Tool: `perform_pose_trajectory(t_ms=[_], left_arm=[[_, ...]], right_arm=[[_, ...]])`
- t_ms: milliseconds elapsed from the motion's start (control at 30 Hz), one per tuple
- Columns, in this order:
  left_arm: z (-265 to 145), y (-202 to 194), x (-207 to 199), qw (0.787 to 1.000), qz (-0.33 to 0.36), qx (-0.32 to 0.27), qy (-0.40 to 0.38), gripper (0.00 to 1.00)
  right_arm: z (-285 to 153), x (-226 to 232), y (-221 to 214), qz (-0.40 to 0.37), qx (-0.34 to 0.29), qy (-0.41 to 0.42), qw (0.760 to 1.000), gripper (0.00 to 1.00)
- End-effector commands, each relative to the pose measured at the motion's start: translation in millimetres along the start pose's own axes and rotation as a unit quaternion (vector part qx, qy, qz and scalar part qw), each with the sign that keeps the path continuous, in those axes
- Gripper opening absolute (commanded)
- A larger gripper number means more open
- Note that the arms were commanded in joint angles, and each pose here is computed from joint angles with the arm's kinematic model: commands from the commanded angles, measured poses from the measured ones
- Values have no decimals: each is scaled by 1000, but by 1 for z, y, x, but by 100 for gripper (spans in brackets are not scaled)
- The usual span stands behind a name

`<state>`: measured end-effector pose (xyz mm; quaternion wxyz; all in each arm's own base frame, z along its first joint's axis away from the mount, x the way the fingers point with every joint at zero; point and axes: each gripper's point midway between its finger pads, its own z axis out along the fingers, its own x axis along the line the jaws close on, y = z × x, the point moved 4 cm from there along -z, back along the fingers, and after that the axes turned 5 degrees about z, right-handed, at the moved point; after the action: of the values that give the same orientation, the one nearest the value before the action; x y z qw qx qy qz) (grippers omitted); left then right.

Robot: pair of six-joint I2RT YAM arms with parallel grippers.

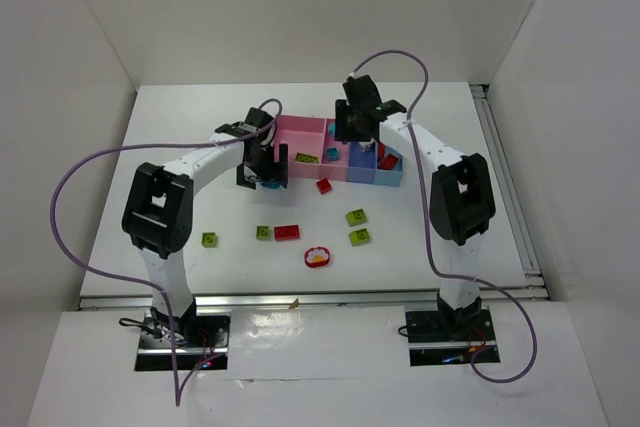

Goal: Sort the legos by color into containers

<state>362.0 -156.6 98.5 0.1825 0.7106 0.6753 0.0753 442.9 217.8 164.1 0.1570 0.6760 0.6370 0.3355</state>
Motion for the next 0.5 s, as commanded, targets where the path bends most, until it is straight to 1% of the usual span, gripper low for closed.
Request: perform_pose_trajectory(t_ms=[0,67,100,200,267,367,467], left_arm=[[6,9,-1,1000,5,-15,-18,96],[11,7,2,1000,4,-12,-8,96],[11,9,6,1000,0,-12,-6,96],[14,11,11,1000,-13,-16,4,96],[13,18,13,1000,-18,-25,4,97],[20,19,13,1000,-18,-23,4,99],[24,24,11,1000,-13,-25,-2,100]], right_arm=[[-3,17,25,4,-39,19,999,55],[4,15,20,3,-26,12,1000,61],[3,17,23,3,-30,14,999,72],[0,19,24,3,-28,19,999,82],[-5,17,27,4,-33,13,999,86],[-22,15,40,7,-63,5,998,86],[-32,12,45,5,-78,-4,997,87]])
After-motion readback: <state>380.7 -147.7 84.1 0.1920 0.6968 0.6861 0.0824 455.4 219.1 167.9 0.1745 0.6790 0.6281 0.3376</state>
